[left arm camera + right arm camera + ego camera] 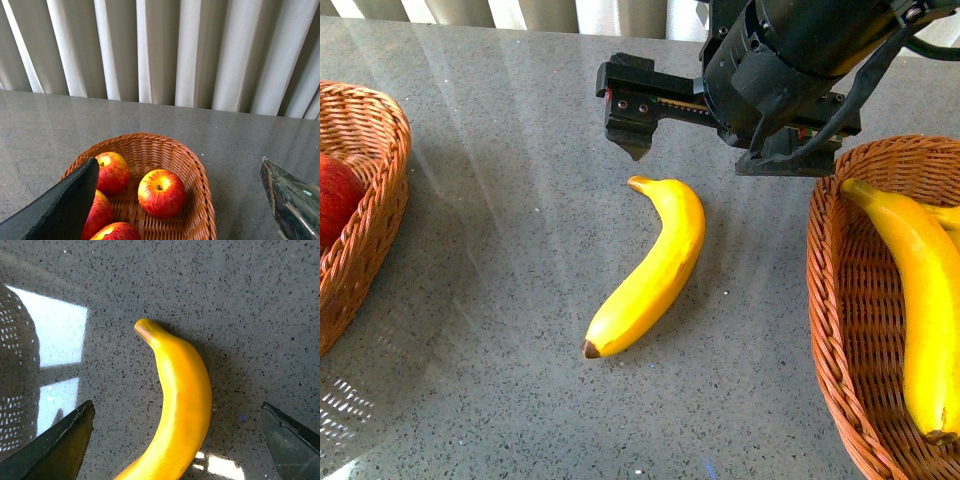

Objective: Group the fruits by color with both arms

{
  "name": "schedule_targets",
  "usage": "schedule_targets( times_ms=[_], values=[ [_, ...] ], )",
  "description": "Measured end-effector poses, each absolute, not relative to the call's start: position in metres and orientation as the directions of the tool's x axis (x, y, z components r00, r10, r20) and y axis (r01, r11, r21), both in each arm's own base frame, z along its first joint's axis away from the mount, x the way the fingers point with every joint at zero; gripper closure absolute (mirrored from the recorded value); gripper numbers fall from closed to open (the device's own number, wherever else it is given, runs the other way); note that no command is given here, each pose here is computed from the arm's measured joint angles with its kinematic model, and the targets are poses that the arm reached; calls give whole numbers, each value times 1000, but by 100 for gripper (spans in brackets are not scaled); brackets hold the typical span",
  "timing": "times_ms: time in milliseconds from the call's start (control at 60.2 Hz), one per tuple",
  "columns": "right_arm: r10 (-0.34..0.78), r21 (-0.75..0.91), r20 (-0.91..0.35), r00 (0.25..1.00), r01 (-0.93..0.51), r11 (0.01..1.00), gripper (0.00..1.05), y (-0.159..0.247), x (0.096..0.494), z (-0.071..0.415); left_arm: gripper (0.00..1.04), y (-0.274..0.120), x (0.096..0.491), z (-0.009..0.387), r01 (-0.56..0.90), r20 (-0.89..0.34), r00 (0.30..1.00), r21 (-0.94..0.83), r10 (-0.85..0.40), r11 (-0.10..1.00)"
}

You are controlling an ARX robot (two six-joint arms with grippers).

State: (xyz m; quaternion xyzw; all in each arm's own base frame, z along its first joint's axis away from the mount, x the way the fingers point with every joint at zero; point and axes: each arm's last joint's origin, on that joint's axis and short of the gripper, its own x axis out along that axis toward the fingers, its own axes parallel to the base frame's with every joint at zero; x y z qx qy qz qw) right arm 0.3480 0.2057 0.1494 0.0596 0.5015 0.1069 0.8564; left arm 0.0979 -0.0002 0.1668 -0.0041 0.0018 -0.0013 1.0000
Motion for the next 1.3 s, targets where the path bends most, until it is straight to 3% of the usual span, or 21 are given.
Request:
schedule_targets(
  times_ms=[1014, 1296],
  values=[
    [237, 208, -922, 307, -122, 970, 9, 242, 364, 101, 9, 0, 98, 167, 3, -3, 1000, -8, -3, 1000],
    [296, 272, -911, 289, -121, 955, 48, 246, 359, 102, 9, 0, 98, 167, 3, -4, 1000, -8, -3, 1000]
  ],
)
